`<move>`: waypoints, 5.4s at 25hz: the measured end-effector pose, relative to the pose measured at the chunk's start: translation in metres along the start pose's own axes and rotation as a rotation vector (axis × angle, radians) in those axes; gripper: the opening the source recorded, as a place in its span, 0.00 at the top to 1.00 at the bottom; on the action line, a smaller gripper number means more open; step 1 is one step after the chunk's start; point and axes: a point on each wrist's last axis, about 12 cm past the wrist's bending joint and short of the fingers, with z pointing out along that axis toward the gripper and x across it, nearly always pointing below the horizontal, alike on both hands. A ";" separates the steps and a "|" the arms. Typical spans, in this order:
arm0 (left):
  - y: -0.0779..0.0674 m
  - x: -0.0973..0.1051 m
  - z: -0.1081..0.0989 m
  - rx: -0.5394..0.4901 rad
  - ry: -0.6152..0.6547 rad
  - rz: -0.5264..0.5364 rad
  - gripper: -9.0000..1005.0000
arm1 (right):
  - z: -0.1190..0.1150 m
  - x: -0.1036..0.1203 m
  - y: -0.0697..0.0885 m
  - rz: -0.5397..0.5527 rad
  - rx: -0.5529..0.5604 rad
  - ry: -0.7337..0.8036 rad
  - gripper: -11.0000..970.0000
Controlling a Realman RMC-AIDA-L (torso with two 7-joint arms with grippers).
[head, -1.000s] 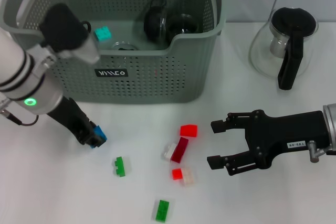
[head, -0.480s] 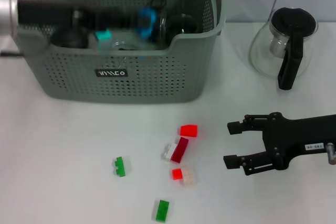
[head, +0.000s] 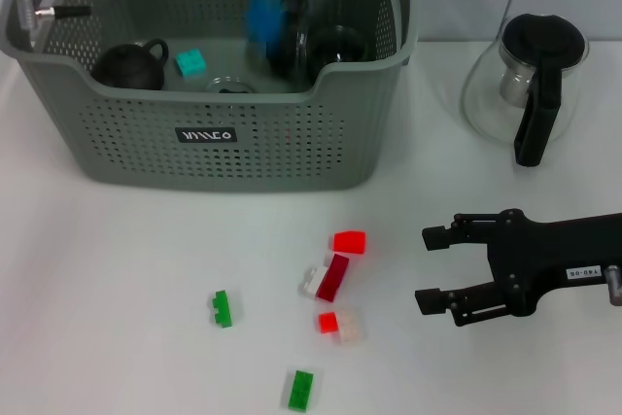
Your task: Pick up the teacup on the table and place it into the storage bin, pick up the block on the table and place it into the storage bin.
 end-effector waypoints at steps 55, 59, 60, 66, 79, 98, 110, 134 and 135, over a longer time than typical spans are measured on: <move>-0.090 0.132 0.048 0.126 1.037 0.610 0.16 | 0.018 -0.002 -0.004 -0.013 -0.015 0.075 0.04; -0.088 0.135 0.049 0.121 1.031 0.616 0.20 | 0.017 -0.001 -0.004 -0.010 -0.012 0.073 0.06; -0.088 0.135 0.049 0.121 1.030 0.617 0.21 | 0.017 -0.001 -0.004 -0.009 -0.012 0.072 0.06; -0.085 0.140 0.049 0.125 1.039 0.606 0.26 | 0.017 -0.001 -0.004 -0.007 -0.008 0.071 0.06; -0.082 0.145 0.049 0.115 1.034 0.586 0.42 | 0.016 0.000 -0.004 -0.006 -0.002 0.071 0.05; -0.082 0.021 -0.021 0.518 0.262 0.094 0.57 | 0.008 0.002 -0.006 0.016 0.014 0.066 0.05; -0.025 -0.027 0.009 -0.035 0.056 0.174 0.54 | 0.009 0.001 -0.006 0.008 0.007 0.074 0.05; -0.149 0.094 0.019 0.522 0.844 0.735 0.09 | 0.007 0.008 -0.006 0.035 0.015 0.078 0.05; -0.150 0.102 0.026 0.506 0.882 0.743 0.09 | 0.007 0.008 -0.006 0.036 0.015 0.078 0.05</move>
